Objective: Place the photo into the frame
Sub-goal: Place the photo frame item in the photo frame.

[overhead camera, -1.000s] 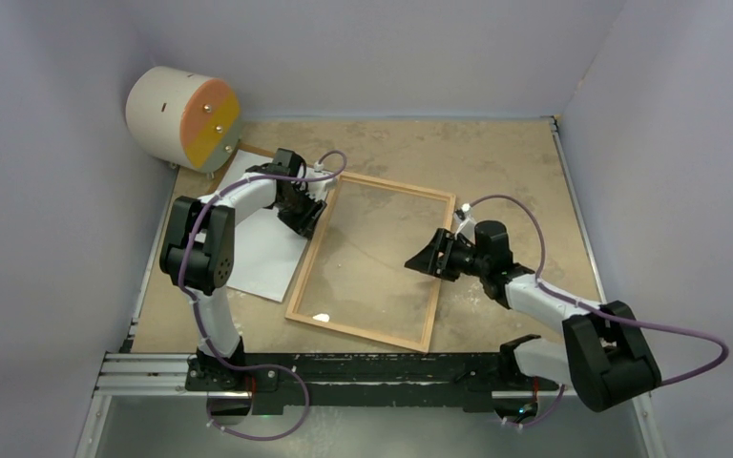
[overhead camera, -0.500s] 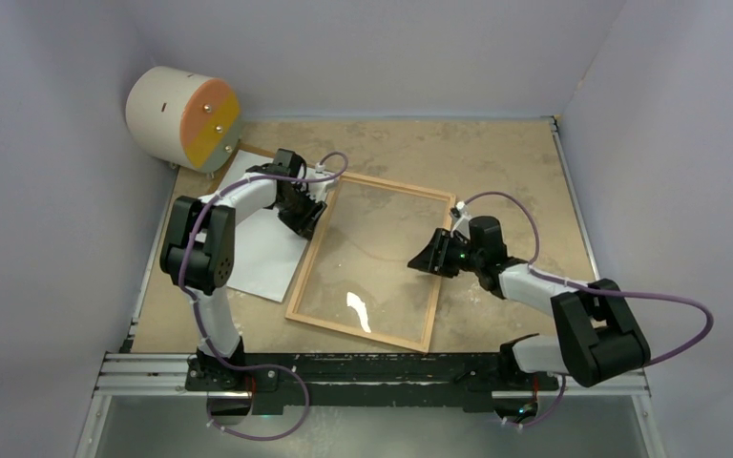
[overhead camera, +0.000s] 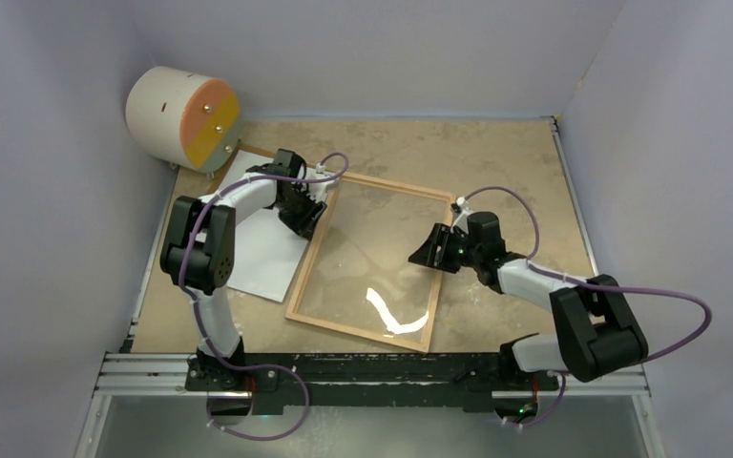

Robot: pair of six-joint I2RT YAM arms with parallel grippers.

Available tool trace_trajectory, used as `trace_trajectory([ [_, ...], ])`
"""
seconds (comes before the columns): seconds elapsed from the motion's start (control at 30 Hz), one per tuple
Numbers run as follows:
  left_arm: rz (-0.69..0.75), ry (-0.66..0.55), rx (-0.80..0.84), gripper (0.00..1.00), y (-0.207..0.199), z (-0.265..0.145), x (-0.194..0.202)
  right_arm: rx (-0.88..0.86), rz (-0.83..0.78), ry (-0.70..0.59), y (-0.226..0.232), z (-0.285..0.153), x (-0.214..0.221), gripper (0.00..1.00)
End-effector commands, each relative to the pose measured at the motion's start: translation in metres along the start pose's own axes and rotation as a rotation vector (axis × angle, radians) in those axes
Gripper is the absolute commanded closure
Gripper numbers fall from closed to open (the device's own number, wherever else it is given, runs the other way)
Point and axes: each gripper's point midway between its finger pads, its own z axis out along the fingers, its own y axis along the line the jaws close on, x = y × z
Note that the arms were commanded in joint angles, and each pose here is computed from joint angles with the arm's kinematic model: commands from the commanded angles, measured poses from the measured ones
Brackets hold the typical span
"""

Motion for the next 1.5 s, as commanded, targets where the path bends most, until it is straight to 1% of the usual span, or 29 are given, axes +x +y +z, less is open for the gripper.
trace_trajectory([
  [0.0,-0.009,0.074,0.1,0.57,-0.021,0.017,0.023,0.04,-0.072,-0.054,0.005,-0.006,-0.016,0.4],
  [0.2,-0.012,0.078,0.098,0.57,-0.021,0.018,0.025,0.144,-0.099,-0.049,0.0,-0.008,-0.011,0.37],
  [0.4,-0.009,0.081,0.092,0.57,-0.02,0.02,0.027,0.272,-0.135,-0.102,-0.01,-0.019,-0.019,0.28],
  [0.6,-0.01,0.084,0.095,0.57,-0.02,0.021,0.027,0.368,-0.15,-0.116,-0.021,-0.027,-0.023,0.25],
  [0.87,-0.009,0.087,0.091,0.58,-0.02,0.02,0.028,0.335,-0.145,-0.103,-0.017,-0.023,-0.02,0.25],
  [1.17,-0.008,0.086,0.092,0.58,-0.019,0.022,0.028,0.283,-0.097,-0.071,-0.013,-0.016,-0.008,0.31],
  [1.47,-0.006,0.088,0.098,0.58,-0.019,0.025,0.029,0.273,-0.053,0.004,-0.018,-0.007,0.009,0.31],
])
